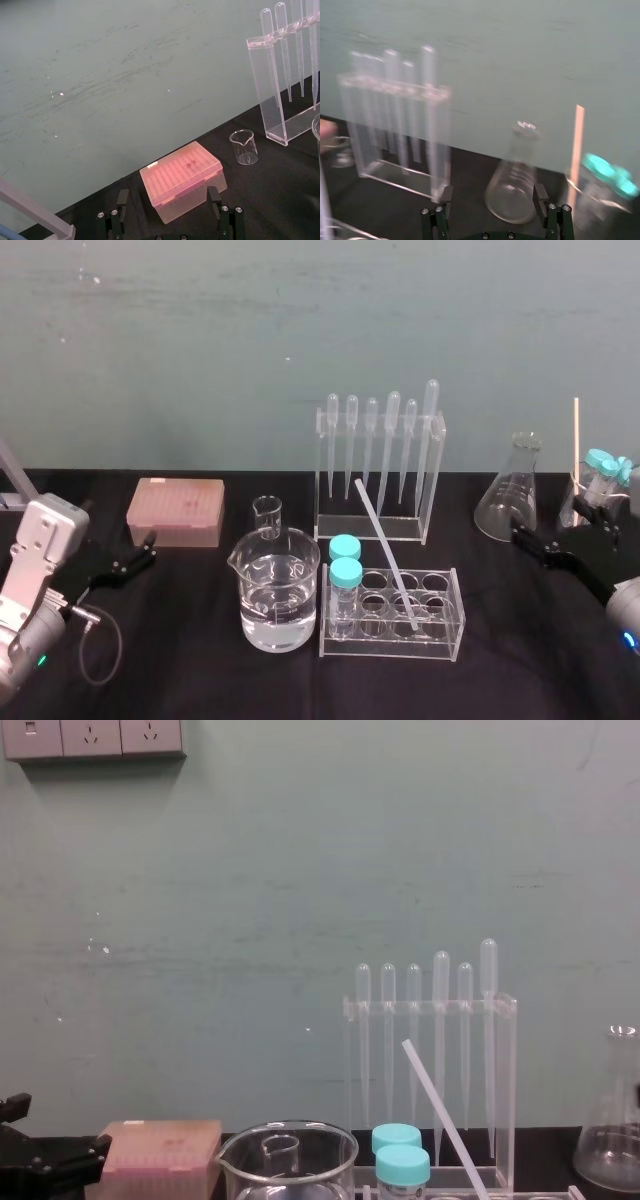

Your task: Pick up the stirring rod with one hand, then place it down.

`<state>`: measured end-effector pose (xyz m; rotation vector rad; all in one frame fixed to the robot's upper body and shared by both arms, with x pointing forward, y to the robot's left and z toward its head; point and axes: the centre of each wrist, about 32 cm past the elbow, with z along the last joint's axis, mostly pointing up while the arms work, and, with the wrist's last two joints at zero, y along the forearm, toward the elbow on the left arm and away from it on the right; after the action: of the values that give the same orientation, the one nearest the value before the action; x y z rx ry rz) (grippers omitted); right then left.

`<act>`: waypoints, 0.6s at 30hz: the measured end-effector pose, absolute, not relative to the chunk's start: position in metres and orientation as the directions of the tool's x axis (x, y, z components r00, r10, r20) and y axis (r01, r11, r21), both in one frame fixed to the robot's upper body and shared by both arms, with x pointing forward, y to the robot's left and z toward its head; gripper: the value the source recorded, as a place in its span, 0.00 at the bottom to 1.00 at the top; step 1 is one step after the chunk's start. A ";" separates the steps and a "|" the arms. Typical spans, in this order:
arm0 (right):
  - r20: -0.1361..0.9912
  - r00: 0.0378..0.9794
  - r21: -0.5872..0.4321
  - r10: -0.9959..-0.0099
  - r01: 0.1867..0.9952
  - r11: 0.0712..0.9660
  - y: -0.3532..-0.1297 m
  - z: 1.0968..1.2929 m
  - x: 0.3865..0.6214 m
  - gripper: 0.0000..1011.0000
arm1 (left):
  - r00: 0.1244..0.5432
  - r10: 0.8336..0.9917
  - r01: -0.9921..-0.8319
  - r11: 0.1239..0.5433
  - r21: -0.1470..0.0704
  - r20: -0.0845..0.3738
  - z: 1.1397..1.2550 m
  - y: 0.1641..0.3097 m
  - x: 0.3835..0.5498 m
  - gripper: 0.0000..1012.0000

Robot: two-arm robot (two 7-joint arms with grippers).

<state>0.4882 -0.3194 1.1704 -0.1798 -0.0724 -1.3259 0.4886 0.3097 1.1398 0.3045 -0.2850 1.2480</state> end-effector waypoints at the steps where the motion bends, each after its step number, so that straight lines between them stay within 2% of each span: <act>1: 0.157 0.217 -0.094 -0.963 0.974 0.205 -0.320 1.167 0.487 0.99 | 0.292 0.880 -0.955 0.287 0.070 0.374 1.140 0.310 0.489 0.99; 6: 0.149 0.187 -0.115 -0.971 0.979 0.170 -0.321 1.159 0.487 0.99 | 0.292 0.880 -0.955 0.287 0.070 0.374 1.140 0.310 0.489 0.99; 18: 0.152 0.190 -0.112 -0.970 0.978 0.174 -0.321 1.160 0.487 0.99 | 0.292 0.880 -0.955 0.287 0.070 0.374 1.140 0.310 0.489 0.99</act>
<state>0.4874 -0.3213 1.1604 -0.2006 -0.0497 -1.3816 0.4886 0.3097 1.1398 0.3045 -0.2850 1.2480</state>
